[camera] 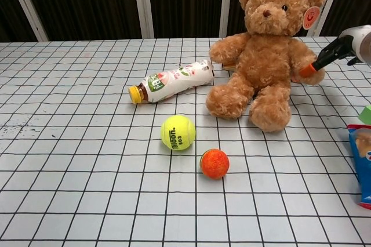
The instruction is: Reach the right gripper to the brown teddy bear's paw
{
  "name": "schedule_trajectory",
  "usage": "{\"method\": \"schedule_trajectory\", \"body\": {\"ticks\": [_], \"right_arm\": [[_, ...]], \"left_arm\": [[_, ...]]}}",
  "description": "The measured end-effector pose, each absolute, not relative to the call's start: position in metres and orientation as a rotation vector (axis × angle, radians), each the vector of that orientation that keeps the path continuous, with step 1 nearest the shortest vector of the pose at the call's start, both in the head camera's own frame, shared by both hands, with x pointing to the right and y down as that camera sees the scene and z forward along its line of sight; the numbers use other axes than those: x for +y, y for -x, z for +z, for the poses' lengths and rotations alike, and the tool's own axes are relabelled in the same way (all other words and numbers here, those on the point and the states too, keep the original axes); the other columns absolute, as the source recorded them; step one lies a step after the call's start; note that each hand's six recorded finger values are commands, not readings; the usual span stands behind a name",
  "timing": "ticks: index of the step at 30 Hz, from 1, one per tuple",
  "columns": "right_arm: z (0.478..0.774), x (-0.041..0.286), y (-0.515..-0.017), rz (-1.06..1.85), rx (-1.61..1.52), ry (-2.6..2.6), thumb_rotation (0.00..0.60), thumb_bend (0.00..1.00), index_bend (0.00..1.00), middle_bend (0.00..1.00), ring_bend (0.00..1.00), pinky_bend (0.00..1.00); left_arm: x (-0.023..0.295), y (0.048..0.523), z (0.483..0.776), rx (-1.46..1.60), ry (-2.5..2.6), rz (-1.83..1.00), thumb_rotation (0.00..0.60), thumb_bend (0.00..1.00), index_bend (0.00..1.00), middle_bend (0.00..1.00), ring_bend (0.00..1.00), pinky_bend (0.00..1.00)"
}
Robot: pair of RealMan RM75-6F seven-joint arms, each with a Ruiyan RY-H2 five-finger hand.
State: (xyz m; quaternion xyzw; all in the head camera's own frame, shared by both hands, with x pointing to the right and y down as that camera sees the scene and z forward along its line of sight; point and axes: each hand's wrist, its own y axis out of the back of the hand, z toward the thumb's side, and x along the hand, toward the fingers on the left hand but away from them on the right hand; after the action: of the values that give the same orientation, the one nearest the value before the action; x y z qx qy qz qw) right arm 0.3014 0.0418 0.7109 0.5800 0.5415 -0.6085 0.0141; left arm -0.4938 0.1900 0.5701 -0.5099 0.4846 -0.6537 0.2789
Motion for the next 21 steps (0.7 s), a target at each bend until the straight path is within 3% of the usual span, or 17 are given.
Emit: {"method": "schedule_trajectory", "body": {"ticks": [8,16,21], "right_arm": [[0.702,0.032,-0.300,-1.892,1.722,-1.830,0.600,0.16,0.77,0.10,0.00,0.00],[0.720,0.044,-0.306,-1.916,1.662,-1.808,0.600,0.16,0.77,0.10,0.00,0.00],[0.711,0.036,-0.301,-1.916,1.692,-1.839,0.600,0.17,0.77,0.10,0.00,0.00]], "left_arm": [[0.190,0.495,0.570,1.301,1.367,-1.756,0.600,0.28,0.24,0.00,0.00,0.00],[0.191,0.494,0.568,1.305,1.362,-1.749,0.600,0.28,0.24,0.00,0.00,0.00],[0.191,0.495,0.568,1.306,1.360,-1.752,0.600,0.28,0.24,0.00,0.00,0.00]]}}
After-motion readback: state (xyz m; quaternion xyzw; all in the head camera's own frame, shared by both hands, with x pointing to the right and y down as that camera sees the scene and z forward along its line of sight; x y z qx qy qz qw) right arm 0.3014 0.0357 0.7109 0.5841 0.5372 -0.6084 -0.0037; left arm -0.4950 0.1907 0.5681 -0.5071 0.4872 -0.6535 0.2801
